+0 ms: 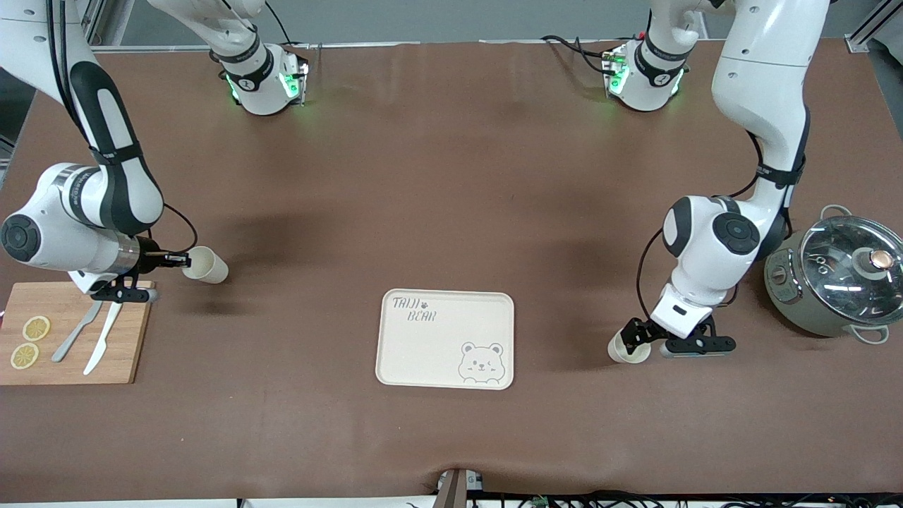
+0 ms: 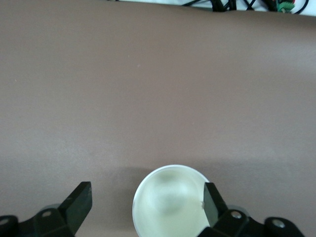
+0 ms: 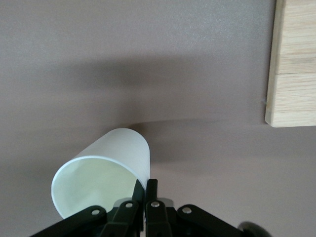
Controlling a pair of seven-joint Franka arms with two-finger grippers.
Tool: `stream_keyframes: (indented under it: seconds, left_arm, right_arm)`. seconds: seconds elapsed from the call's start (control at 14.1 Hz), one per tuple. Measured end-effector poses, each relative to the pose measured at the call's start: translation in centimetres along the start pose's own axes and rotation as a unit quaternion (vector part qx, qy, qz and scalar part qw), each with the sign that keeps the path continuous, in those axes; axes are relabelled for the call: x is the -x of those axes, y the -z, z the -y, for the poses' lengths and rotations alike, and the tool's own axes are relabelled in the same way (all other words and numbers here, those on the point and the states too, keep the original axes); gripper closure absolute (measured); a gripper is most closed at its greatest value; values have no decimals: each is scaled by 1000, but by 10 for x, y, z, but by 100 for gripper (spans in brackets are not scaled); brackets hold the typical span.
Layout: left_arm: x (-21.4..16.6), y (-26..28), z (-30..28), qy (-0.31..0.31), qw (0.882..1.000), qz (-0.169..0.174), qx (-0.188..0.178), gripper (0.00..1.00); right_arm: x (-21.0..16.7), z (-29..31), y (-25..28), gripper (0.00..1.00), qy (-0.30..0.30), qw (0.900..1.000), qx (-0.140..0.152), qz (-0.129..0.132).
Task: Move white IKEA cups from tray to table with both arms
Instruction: 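Open both grippers and lift them away from the cups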
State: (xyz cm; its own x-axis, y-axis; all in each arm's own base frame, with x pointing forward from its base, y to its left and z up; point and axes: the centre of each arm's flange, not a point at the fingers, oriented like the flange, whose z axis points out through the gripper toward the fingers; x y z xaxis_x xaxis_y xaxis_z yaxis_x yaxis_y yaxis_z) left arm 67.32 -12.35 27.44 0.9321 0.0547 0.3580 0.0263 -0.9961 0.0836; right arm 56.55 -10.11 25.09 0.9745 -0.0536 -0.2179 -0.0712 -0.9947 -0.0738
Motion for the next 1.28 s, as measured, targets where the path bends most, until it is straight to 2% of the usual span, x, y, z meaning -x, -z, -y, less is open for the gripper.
stream_keyframes:
  seconds: [0.21,0.43,0.92,1.21,1.28]
  left_arm:
    - [-32,55,-10,-1,999,49,-2,0]
    - [-58,125,-13,0,997,80,-4,0]
    - [-74,250,25,5,989,146,-13,0]
    - [-76,288,44,-1,984,176,-15,0]
    - [-78,292,50,-2,984,176,-15,0]
  right_arm:
    - [0,-1,-1,97,2,1000,1,-3]
    - [0,-4,-6,97,2,1000,1,-5]
    - [0,-14,-14,97,5,1000,0,-7]
    - [0,-14,-14,97,6,1000,0,-7]
    - [-1,-14,-14,93,6,1000,0,-7]
